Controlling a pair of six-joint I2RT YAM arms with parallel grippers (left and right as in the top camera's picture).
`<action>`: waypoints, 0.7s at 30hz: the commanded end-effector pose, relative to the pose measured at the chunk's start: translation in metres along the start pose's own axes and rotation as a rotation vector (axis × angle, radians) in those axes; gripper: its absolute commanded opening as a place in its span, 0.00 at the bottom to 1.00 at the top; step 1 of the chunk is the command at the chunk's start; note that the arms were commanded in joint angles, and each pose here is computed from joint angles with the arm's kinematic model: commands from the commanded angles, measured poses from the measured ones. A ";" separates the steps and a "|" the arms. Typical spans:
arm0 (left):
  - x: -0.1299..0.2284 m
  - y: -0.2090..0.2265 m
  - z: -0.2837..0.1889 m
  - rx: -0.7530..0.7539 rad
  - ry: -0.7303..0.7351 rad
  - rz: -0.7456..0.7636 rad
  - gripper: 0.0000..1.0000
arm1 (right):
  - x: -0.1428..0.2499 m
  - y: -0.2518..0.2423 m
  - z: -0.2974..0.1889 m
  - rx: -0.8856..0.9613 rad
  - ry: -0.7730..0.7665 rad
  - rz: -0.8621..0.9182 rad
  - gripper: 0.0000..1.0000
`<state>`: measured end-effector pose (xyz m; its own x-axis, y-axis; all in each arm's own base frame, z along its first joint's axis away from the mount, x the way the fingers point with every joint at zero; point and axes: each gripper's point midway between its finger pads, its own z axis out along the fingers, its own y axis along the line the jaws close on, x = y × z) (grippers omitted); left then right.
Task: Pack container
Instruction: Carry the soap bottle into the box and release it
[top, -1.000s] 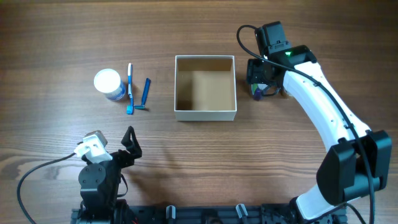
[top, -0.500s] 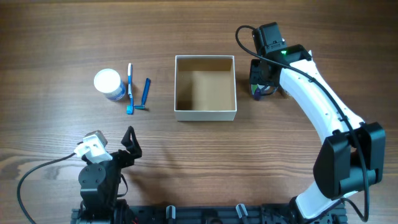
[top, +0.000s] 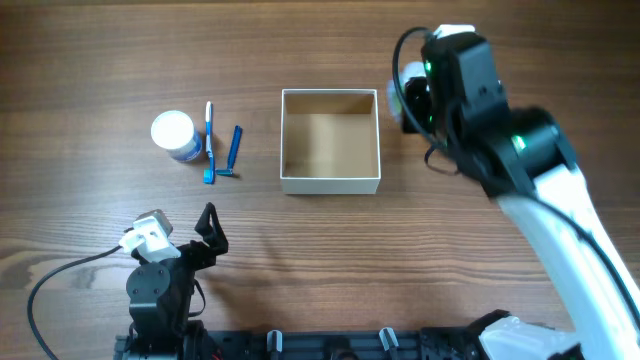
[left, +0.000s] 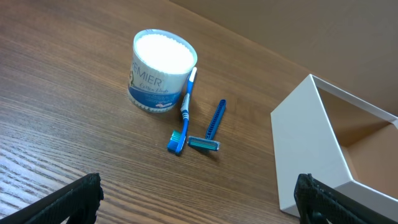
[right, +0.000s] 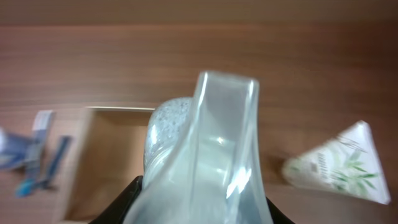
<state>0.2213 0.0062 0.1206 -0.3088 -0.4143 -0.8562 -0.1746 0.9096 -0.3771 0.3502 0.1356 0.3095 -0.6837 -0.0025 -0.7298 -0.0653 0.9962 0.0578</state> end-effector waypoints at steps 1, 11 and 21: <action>-0.001 -0.001 0.000 0.007 -0.008 0.011 1.00 | 0.012 0.037 0.016 -0.055 0.038 -0.017 0.19; -0.001 -0.001 0.000 0.007 -0.008 0.011 1.00 | 0.076 0.041 0.186 0.145 0.251 -0.020 0.18; -0.001 -0.001 0.000 0.007 -0.008 0.011 1.00 | 0.005 0.037 0.088 -0.009 0.054 -0.008 0.95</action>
<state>0.2213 0.0062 0.1207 -0.3084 -0.4143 -0.8563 -0.1744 0.9096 -0.3772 0.4249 0.1886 0.1741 -0.8072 -0.0309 -0.5895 -0.0421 0.9991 0.0053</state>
